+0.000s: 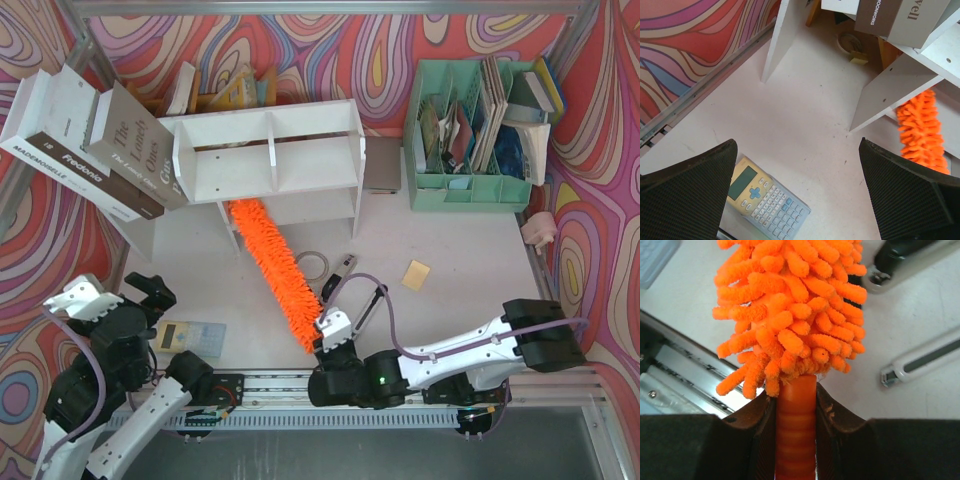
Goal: Dust the bookshelf with a duster
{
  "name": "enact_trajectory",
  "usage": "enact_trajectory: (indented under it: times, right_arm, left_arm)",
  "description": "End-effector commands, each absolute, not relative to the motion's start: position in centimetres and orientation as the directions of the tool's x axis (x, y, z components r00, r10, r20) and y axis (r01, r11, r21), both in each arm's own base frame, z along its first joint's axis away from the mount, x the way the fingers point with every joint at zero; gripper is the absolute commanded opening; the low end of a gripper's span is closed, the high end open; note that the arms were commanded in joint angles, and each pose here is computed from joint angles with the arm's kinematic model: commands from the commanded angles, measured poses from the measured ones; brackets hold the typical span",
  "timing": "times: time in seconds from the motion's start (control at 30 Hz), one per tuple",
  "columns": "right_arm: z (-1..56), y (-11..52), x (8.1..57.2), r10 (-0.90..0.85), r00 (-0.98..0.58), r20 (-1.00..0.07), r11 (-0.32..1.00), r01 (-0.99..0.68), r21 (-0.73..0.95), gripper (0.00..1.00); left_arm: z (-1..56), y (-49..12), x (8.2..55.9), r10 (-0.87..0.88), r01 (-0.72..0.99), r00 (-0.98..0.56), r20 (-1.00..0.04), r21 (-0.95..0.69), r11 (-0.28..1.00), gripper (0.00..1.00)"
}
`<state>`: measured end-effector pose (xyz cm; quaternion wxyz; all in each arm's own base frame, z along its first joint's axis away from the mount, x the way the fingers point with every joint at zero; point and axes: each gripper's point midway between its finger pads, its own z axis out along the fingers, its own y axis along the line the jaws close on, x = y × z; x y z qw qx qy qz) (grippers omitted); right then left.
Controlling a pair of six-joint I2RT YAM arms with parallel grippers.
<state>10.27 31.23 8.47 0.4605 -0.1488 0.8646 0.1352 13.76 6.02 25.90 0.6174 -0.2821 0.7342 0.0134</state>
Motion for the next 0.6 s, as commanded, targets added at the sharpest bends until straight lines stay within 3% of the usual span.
enact_trajectory:
  times: [0.0, 0.17, 0.43, 0.57]
  right_arm:
    - [10.0, 34.4, 10.4, -0.169, -0.471, -0.866, 0.879, -0.470, 0.084, 0.00]
    - [9.9, 32.4, 12.1, -0.096, -0.496, -0.863, 0.932, -0.349, 0.097, 0.00]
    - [9.7, 23.7, 14.0, 0.154, -0.511, -0.846, 0.988, 0.105, 0.116, 0.00]
    - [9.7, 22.5, 14.0, 0.143, -0.501, -0.854, 0.984, 0.161, 0.070, 0.00]
  left_arm:
    - [25.7, 6.7, 13.3, -0.396, -0.449, -0.059, -0.916, -0.330, 0.831, 0.98]
    - [25.7, 7.0, 13.1, -0.403, -0.452, -0.047, -0.914, -0.340, 0.825, 0.98]
    - [25.7, 7.1, 13.0, -0.408, -0.452, -0.040, -0.912, -0.347, 0.822, 0.98]
    - [25.7, 6.9, 13.1, -0.403, -0.452, -0.050, -0.914, -0.339, 0.825, 0.98]
